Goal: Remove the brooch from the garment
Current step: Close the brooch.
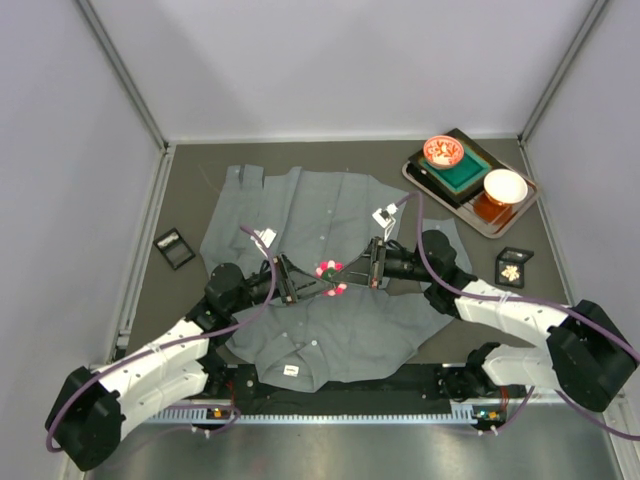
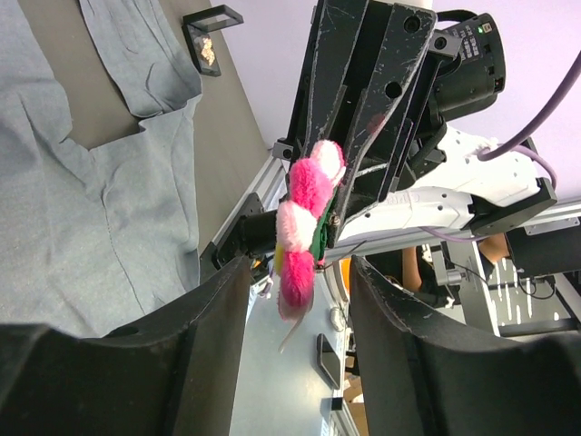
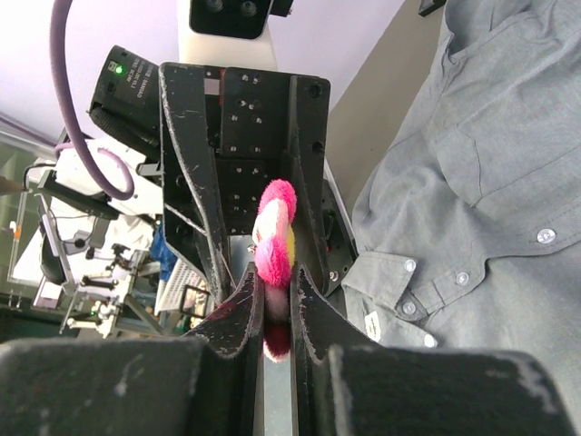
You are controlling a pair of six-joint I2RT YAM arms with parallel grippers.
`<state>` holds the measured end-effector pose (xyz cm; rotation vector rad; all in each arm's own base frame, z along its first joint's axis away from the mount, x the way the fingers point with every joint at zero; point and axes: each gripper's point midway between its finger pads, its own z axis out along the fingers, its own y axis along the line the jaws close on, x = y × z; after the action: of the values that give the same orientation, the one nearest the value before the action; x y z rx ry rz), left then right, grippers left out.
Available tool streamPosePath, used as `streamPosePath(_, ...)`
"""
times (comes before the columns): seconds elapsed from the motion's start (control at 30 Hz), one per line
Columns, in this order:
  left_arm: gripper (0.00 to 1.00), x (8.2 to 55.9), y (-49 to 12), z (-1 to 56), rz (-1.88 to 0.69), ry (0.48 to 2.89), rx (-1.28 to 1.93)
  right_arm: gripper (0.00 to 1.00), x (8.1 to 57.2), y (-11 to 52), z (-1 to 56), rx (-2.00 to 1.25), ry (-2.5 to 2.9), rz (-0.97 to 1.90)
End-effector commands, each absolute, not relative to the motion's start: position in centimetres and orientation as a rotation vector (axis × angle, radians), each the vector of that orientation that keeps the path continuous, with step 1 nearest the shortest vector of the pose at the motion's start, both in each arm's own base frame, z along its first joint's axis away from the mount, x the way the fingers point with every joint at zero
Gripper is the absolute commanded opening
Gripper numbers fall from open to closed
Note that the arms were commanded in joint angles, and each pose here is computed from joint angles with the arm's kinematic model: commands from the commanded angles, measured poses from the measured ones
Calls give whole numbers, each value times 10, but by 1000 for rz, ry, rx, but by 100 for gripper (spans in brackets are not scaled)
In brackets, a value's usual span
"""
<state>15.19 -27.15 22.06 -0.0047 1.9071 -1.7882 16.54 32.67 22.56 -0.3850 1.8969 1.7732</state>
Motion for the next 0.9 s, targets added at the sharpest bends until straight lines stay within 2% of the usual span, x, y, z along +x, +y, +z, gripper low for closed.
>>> streamPosePath(0.0,53,148,-272,243,-1805,1819,79,0,167,330,249,-417,1812,1774)
streamPosePath(0.3,53,153,-276,246,-1809,1810,71,0,165,332,254,-427,1806,1777)
streamPosePath(0.57,38,154,-274,241,-1813,1808,39,0,161,332,251,-447,1797,1782)
streamPosePath(0.87,34,155,-271,237,-1815,1807,-10,0,160,329,253,-439,1781,1779)
